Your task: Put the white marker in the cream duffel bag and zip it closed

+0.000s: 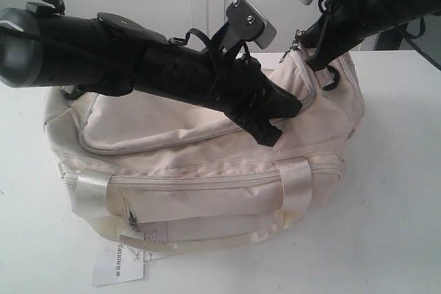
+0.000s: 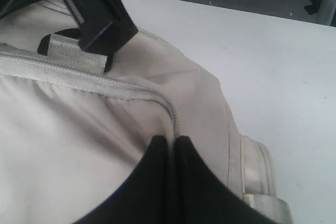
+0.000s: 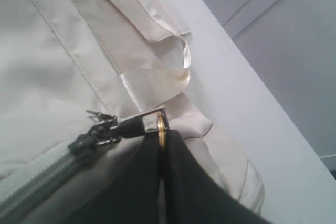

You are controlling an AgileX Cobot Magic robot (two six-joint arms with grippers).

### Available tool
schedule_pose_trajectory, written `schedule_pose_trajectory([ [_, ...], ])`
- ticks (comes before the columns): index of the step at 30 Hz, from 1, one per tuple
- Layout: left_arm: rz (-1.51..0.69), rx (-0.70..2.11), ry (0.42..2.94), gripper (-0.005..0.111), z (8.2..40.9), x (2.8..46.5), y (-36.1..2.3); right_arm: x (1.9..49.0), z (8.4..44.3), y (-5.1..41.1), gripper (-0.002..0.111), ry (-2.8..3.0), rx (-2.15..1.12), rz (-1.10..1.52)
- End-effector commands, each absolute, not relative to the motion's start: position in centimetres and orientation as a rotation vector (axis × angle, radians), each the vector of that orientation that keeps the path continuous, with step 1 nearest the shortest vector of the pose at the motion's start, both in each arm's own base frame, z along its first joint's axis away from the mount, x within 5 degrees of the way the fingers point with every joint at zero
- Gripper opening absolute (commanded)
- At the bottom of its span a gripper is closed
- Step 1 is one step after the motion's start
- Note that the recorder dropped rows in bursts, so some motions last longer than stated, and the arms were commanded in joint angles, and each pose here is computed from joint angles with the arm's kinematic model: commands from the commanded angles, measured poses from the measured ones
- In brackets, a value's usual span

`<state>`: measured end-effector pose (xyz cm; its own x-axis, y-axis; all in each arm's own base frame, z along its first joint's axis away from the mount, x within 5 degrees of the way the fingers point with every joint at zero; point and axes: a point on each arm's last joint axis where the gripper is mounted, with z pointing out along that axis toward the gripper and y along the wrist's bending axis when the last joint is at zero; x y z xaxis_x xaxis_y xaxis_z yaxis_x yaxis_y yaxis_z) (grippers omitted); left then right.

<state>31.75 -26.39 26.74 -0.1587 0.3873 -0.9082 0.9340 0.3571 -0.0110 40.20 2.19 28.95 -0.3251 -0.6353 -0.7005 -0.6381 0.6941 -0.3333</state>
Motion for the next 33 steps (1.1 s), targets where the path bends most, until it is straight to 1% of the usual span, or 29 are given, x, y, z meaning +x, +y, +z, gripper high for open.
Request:
schedule_pose_trajectory([
  [1,-0.853,1.223,1.697,0.0,27.1,30.7,-26.8,40.9,29.8,1.5,0.002,2.024,-0.773,-0.022],
  [3,-0.853,1.223,1.697,0.0,27.1,30.7,-26.8,40.9,29.8,1.5,0.01,2.034,-0.745,-0.006],
  [4,-0.85,1.221,1.698,0.0,27.1,30.8,-26.8,40.9,29.8,1.5,0.016,2.034,-0.745,-0.006],
  [5,-0.844,1.218,1.7,0.001,27.1,30.8,-26.7,40.9,29.8,1.5,0.024,2.035,-0.746,-0.004],
  [7,-0.821,1.204,1.707,0.007,27.1,31.0,-26.7,40.8,29.7,1.6,0.042,2.052,-0.72,0.023],
  [8,-0.803,1.189,1.716,0.015,27.1,31.2,-26.6,40.8,29.7,1.6,0.051,2.067,-0.68,0.047],
  [9,-0.794,1.174,1.725,0.022,27.1,31.3,-26.5,40.8,29.7,1.6,0.057,2.085,-0.623,0.079],
  [10,-0.787,1.15,1.742,0.034,27.1,31.4,-26.5,40.8,29.7,1.6,0.064,2.105,-0.57,0.108],
  [11,-0.783,1.14,1.746,0.044,27.2,31.5,-26.4,40.7,29.8,1.6,0.067,2.115,-0.527,0.128],
  [12,-0.779,1.125,1.753,0.054,27.2,31.5,-26.4,40.6,30.1,1.6,0.069,2.119,-0.497,0.145],
  [13,-0.768,1.099,1.763,0.068,27.5,31.6,-26.3,40.4,30.2,1.6,0.069,2.129,-0.467,0.171],
  [14,-0.76,1.078,1.766,0.076,27.8,31.6,-26.1,40.2,30.6,1.7,0.069,2.127,-0.456,0.181],
  [16,-0.733,1.012,1.781,0.085,28.5,31.8,-25.8,39.7,31.3,1.8,0.069,2.126,-0.431,0.208],
  [20,-0.691,0.968,1.746,0.084,30.4,31.5,-25.1,38.5,32.8,2.0,0.069,2.14,-0.393,0.261],
  [23,-0.665,0.985,1.7,0.084,31.9,30.8,-24.7,37.4,33.7,2.0,0.067,2.181,-0.377,0.263],
  [26,-0.623,1.029,1.653,0.075,33.1,30.1,-24.2,36.1,34.2,1.6,0.06,2.242,-0.403,0.212],
  [28,-0.582,1.071,1.617,0.062,34.0,29.6,-23.8,35.3,34.4,1.3,0.049,2.294,-0.432,0.158],
  [33,-0.524,1.174,1.533,0.019,35.7,28.1,-23.1,33.6,35.0,0.7,0.014,2.393,-0.42,0.079],
])
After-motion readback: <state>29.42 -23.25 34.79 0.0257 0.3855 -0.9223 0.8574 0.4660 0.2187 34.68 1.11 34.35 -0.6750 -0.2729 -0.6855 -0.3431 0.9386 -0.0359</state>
